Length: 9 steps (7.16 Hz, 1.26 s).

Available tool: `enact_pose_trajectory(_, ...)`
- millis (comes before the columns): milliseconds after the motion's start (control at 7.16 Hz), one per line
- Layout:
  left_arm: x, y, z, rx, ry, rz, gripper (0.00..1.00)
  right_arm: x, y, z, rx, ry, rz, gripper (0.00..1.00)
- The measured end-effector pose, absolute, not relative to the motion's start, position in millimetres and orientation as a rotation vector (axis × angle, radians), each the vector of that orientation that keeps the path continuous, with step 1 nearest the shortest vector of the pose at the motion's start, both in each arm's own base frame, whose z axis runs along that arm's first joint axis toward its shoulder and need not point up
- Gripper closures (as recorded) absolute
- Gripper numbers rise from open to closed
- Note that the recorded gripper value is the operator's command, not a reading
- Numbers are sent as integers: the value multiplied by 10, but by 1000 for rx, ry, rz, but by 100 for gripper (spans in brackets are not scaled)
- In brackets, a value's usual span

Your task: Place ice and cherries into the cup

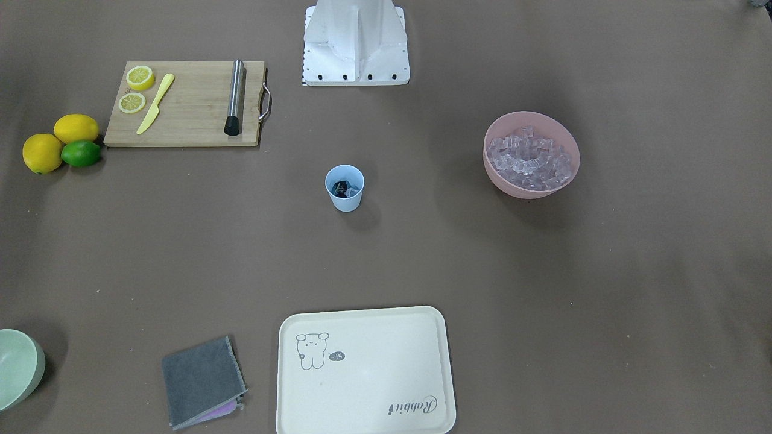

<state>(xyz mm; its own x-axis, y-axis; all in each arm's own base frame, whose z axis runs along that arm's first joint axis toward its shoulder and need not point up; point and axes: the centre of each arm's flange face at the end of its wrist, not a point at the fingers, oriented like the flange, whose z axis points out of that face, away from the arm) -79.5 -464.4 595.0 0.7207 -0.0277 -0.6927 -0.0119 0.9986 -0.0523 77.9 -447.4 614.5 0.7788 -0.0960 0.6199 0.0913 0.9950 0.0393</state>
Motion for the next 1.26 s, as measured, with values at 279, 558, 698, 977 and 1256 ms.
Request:
enact_pose_trajectory(279,-795,-4629,5874,-40,767,-5,2,782,-4430,6080,21,-684,-103,0)
enact_pose_trajectory(558,-794,-4592,5921,-50,767,-10,2,865,-4121,5969,43,-705,-82,0)
enact_pose_trajectory(698,-827,-4536,5946,-53,766,-20,2,939,-3991,5979,46,-713,-61,0)
enact_pose_trajectory(977,-911,-4446,6029,-60,765,-44,2,984,-3895,6108,24,-723,-39,0)
enact_pose_trajectory(1256,-924,-4403,6080,-68,764,-49,2,978,-3854,6205,3,-737,-28,0)
